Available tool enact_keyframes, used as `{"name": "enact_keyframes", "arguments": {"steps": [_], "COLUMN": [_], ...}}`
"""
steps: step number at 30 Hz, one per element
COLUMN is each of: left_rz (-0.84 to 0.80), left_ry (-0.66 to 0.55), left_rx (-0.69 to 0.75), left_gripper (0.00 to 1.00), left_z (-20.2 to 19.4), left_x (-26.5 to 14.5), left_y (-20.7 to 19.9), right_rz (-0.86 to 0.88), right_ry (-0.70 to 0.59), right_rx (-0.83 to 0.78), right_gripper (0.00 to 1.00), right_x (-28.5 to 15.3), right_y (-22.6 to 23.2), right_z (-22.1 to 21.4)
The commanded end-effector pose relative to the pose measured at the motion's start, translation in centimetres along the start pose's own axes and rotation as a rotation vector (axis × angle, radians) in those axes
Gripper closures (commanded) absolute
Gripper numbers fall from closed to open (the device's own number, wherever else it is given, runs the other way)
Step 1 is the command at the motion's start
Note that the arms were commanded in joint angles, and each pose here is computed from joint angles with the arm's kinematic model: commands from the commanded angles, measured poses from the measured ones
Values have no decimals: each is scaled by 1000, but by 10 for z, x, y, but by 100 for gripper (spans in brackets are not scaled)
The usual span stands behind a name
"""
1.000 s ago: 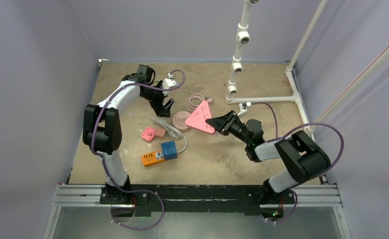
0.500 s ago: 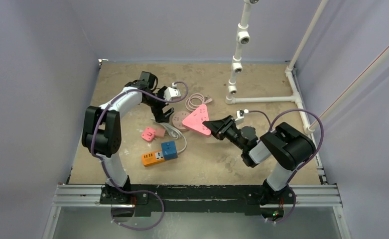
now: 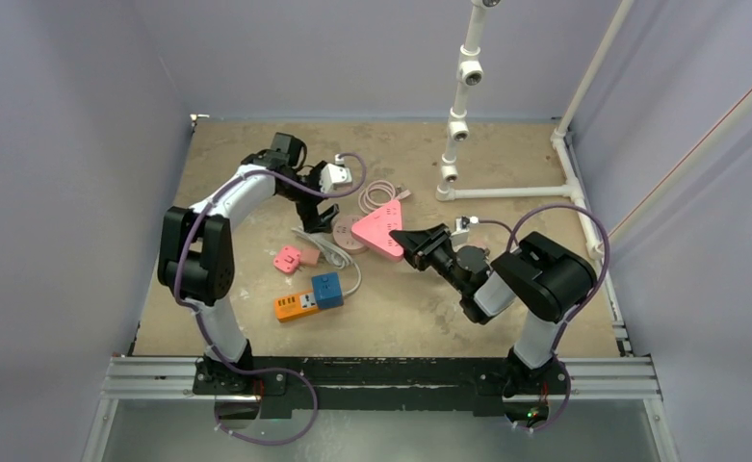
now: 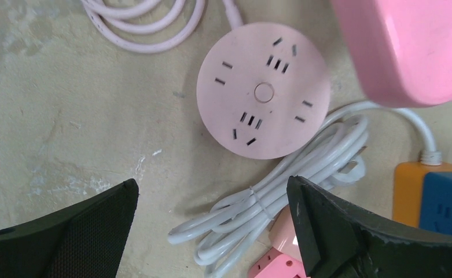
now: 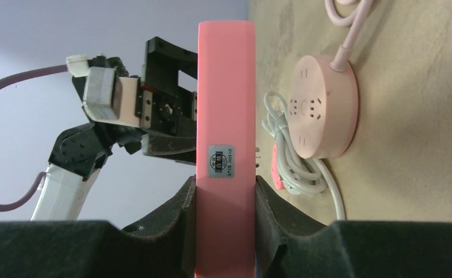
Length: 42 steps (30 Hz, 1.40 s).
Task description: Insert the plug
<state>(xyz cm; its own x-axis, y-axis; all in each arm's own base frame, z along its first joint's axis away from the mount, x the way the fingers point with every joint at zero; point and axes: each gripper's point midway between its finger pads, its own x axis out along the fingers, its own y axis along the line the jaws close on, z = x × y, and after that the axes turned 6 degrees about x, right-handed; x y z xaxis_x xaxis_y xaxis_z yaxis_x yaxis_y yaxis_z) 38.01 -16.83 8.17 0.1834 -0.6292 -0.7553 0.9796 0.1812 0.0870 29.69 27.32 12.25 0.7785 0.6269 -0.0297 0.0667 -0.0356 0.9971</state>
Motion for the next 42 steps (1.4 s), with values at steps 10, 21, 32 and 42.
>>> {"name": "enact_keyframes", "arguments": {"steps": [10,21,32,42], "left_rz": [-62,-343,-418,-524], "left_ry": [-414,-513,-610,-652], "left_rx": [-384,-645,-589,-542], "left_gripper": [1,1,1,19], "left_z": [153,174,201,218], "left_x": [-104,-102,-115,-121], "left_y": [3,-26,-39,-56], "right_rz": [264,434,565,596], "right_ry": [-56,-3,95,144], "right_rx": [-143,-383,-507,-533], "right_gripper": [100,100,100,100], "right_x": [2,-1,3,7], "right_y": [96,154,176,176], "right_z": [-4,-39,-66,-78]}}
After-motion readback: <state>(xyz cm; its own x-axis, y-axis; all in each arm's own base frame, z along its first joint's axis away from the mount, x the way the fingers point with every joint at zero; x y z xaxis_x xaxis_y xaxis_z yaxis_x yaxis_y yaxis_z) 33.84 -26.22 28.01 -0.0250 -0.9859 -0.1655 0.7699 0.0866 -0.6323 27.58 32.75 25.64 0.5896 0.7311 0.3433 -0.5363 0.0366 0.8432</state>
